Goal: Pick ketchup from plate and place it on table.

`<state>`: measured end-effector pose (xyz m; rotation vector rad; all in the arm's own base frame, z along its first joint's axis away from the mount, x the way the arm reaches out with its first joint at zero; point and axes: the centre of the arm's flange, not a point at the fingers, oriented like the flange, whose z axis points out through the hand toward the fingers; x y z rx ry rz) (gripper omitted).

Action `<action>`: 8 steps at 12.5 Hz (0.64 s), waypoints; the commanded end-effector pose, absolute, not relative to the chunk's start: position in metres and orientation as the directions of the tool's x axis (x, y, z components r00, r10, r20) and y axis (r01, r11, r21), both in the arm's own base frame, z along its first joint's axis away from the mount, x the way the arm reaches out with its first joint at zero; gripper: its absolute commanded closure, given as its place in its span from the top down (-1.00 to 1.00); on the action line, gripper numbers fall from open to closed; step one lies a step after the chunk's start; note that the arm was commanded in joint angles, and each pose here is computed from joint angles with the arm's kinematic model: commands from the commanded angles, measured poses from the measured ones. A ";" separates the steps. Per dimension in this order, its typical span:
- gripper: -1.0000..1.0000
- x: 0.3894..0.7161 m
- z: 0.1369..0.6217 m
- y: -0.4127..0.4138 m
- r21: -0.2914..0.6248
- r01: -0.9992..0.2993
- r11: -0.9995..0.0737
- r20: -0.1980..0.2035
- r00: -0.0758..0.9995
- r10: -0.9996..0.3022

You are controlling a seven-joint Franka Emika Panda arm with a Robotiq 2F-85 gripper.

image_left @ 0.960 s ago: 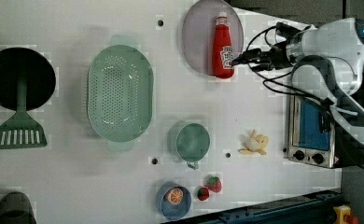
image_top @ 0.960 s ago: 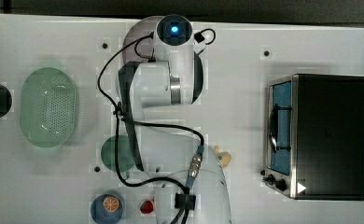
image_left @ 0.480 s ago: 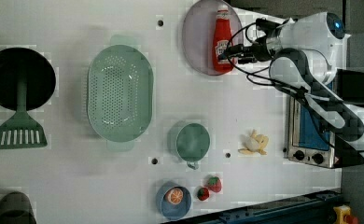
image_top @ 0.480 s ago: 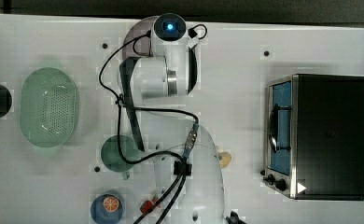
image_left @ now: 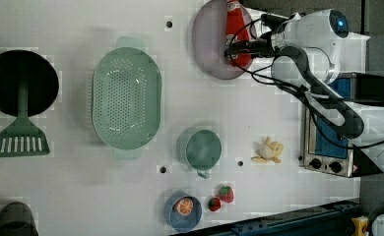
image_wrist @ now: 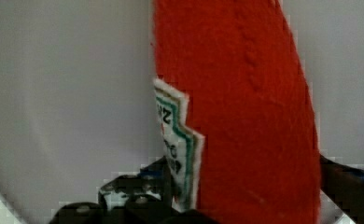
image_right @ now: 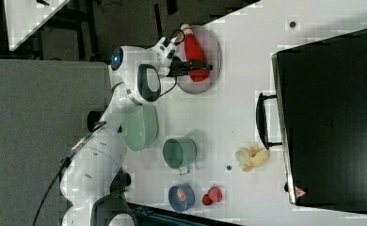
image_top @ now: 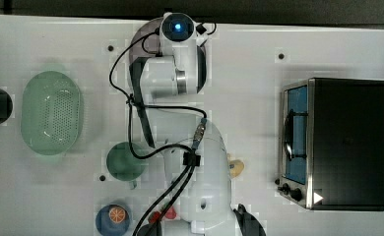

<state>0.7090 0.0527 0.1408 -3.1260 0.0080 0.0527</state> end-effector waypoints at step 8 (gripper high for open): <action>0.15 0.731 0.187 0.057 -0.015 0.037 -0.999 0.061 0.997 0.036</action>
